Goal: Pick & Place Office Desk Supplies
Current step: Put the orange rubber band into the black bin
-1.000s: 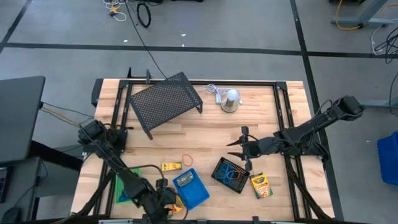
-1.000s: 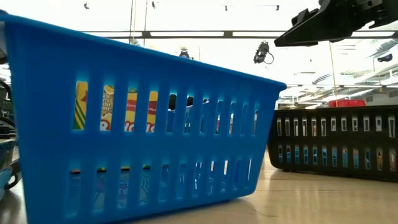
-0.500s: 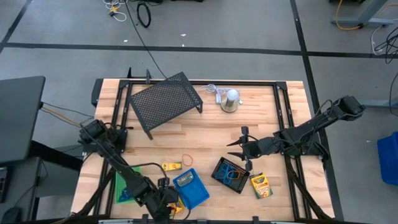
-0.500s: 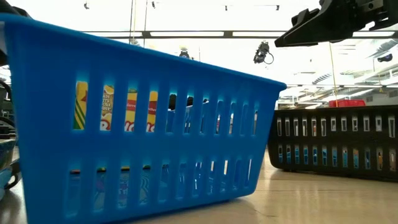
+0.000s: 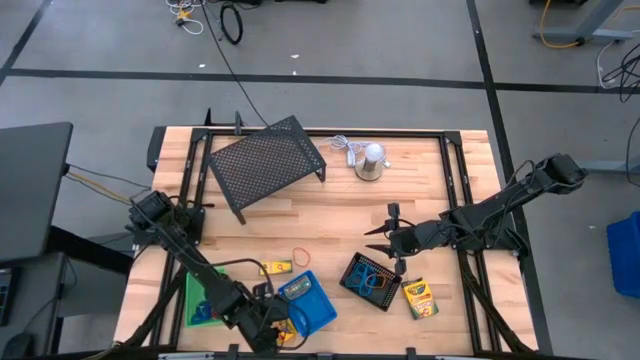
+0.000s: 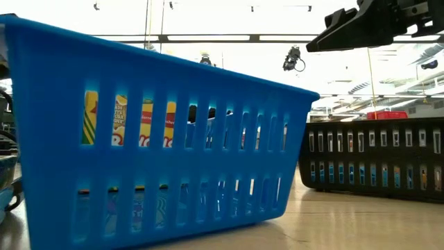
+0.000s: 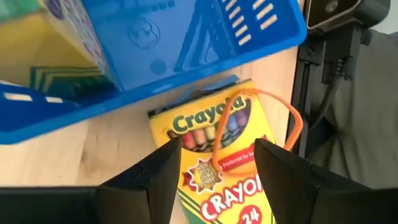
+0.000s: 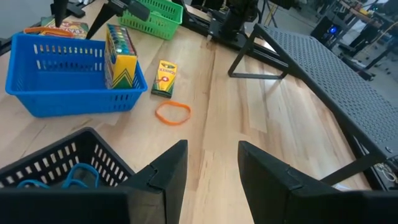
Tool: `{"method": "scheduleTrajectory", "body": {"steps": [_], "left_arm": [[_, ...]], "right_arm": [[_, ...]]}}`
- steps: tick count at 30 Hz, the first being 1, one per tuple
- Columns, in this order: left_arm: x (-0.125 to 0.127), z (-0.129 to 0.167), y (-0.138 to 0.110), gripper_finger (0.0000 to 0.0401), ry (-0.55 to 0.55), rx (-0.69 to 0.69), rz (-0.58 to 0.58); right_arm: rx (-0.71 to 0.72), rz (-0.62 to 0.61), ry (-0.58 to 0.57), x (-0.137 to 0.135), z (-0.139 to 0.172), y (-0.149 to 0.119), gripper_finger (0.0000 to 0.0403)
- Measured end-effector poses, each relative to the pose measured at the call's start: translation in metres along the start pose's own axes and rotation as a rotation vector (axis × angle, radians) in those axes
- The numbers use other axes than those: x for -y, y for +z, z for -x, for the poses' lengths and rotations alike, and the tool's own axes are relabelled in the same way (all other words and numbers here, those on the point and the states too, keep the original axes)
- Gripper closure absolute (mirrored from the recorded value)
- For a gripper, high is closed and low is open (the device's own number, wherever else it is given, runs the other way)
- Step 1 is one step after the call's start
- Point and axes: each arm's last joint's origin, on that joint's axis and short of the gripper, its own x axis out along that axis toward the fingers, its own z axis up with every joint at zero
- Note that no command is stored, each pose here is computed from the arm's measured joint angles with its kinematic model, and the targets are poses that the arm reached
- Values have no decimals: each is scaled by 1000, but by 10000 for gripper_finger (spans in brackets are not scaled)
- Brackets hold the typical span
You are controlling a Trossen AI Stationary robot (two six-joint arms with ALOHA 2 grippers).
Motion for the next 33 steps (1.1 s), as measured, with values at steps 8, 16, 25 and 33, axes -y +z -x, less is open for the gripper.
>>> {"method": "scheduleTrajectory", "body": {"steps": [8, 16, 25, 33], "left_arm": [[-1, -7, -4, 191, 4, -36, 18], [-3, -17, -3, 194, 1, -74, 31], [-6, -17, -5, 279, 24, -87, 27], [-9, -18, -7, 394, 62, -91, 17]], "right_arm": [[-5, 16, -21, 1, 0, 0, 252], [-4, 16, -23, 1, 0, 0, 252], [2, 28, -28, 1, 0, 1, 252], [5, 36, -45, 1, 0, 1, 252]]}}
